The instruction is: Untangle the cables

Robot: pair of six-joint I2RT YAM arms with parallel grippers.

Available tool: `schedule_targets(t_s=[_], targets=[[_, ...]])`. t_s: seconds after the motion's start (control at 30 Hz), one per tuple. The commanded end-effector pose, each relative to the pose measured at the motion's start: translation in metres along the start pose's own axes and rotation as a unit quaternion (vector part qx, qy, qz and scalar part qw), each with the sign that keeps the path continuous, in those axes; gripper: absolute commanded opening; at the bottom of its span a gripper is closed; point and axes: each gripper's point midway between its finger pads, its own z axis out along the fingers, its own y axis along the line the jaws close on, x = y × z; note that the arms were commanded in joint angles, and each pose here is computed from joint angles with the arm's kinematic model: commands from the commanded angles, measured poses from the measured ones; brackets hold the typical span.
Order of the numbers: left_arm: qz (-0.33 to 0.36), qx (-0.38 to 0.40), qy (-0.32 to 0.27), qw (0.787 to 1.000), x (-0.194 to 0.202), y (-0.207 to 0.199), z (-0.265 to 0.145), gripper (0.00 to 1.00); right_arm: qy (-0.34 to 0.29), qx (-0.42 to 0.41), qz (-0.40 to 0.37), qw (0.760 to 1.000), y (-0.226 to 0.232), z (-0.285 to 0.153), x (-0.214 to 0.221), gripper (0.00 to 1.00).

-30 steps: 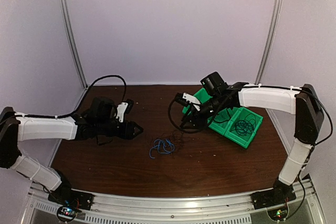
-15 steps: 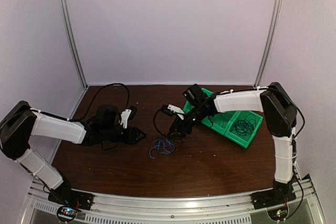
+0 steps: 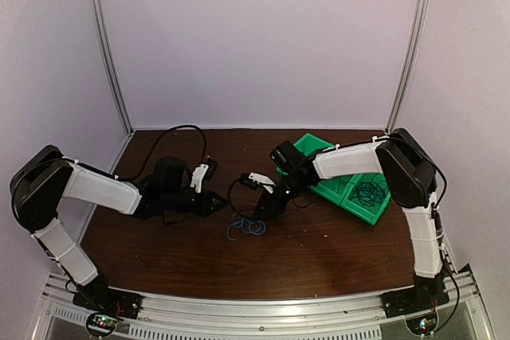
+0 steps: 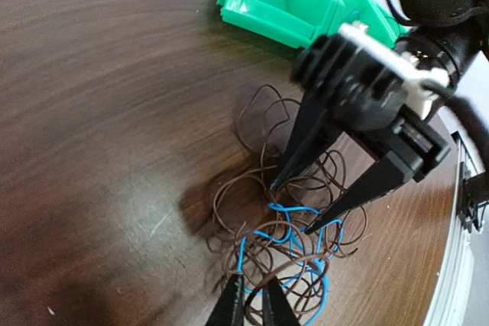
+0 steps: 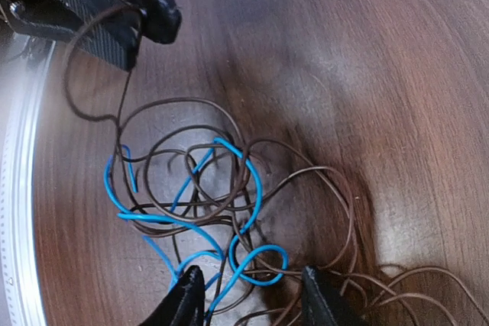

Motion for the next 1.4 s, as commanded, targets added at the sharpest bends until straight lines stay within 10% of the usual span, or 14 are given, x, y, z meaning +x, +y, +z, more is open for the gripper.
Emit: schedule_targets(t_s=[0.0, 0.23, 0.93, 1.1, 1.37], targets=[[0.022, 0.011, -0.042, 0.999, -0.038, -0.014, -0.002, 0.04, 0.014, 0.031, 0.012, 0.999, -0.014, 0.011, 0.008, 0.38], [0.050, -0.062, -0.124, 0.989, -0.105, -0.029, -0.064, 0.00, 0.044, 0.057, 0.020, 0.997, -0.025, 0.017, 0.034, 0.15], [0.198, -0.165, -0.487, 0.834, -0.355, -0.195, -0.408, 0.00, 0.078, 0.060, 0.039, 0.994, -0.031, 0.030, 0.065, 0.12], [0.209, -0.149, -0.500, 0.827, -0.369, -0.211, -0.420, 0.00, 0.071, 0.061, 0.031, 0.995, -0.028, 0.023, 0.055, 0.12], [0.179, -0.124, -0.438, 0.872, -0.336, -0.183, -0.357, 0.00, 0.029, 0.083, -0.030, 0.996, -0.010, -0.032, 0.010, 0.18]])
